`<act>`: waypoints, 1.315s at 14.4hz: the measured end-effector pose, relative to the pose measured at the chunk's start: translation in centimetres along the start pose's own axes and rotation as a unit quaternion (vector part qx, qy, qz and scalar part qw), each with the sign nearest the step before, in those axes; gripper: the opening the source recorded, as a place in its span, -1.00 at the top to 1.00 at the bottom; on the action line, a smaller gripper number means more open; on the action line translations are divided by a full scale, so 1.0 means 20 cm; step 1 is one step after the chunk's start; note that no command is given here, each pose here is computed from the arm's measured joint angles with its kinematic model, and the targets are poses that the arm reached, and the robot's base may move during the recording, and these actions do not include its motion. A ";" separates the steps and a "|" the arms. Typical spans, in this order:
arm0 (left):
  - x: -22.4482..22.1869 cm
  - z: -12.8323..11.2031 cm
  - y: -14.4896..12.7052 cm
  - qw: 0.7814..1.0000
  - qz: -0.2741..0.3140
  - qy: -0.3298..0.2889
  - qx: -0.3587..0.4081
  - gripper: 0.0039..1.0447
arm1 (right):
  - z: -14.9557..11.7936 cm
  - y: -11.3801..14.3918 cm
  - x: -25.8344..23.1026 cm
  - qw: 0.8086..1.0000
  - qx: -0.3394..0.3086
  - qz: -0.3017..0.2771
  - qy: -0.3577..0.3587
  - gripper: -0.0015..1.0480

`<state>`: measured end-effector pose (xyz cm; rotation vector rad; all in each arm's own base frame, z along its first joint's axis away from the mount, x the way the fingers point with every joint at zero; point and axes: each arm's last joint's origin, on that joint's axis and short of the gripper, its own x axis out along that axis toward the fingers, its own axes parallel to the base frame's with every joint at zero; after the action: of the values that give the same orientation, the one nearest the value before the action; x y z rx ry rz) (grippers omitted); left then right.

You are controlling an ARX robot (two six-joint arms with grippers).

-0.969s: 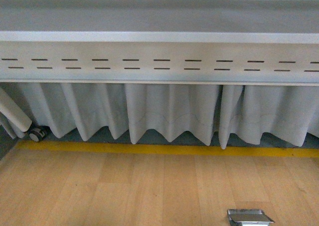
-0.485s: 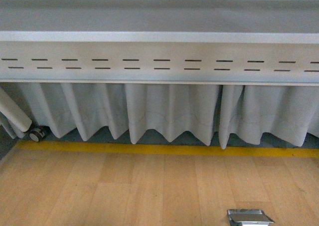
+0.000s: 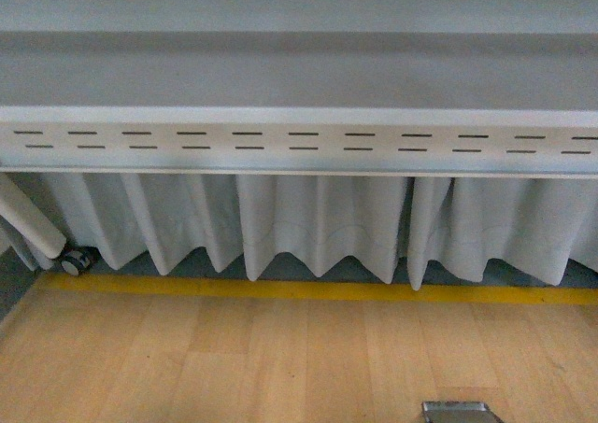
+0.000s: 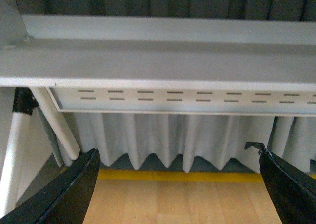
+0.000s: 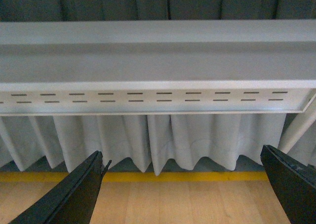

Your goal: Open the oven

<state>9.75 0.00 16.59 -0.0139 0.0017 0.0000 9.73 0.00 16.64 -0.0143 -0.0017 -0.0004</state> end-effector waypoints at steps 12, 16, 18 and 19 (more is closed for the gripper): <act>0.00 0.00 0.00 1.000 0.000 -0.001 0.000 -0.88 | 0.00 0.00 0.00 1.000 0.000 0.000 -0.001 -0.87; 0.00 0.00 0.00 1.000 0.000 0.000 0.001 -0.88 | 0.00 0.00 0.00 1.000 0.000 0.000 -0.001 -0.87; 0.00 0.00 0.00 1.000 0.000 0.000 0.001 -0.88 | 0.00 0.00 0.00 1.000 0.000 0.000 -0.001 -0.87; 0.00 0.00 0.00 1.000 0.000 -0.001 0.001 -0.88 | 0.00 0.00 0.00 1.000 0.000 0.000 -0.001 -0.87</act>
<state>9.75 0.00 16.60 -0.0128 0.0006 0.0000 9.72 0.00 16.66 -0.0139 -0.0040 -0.0004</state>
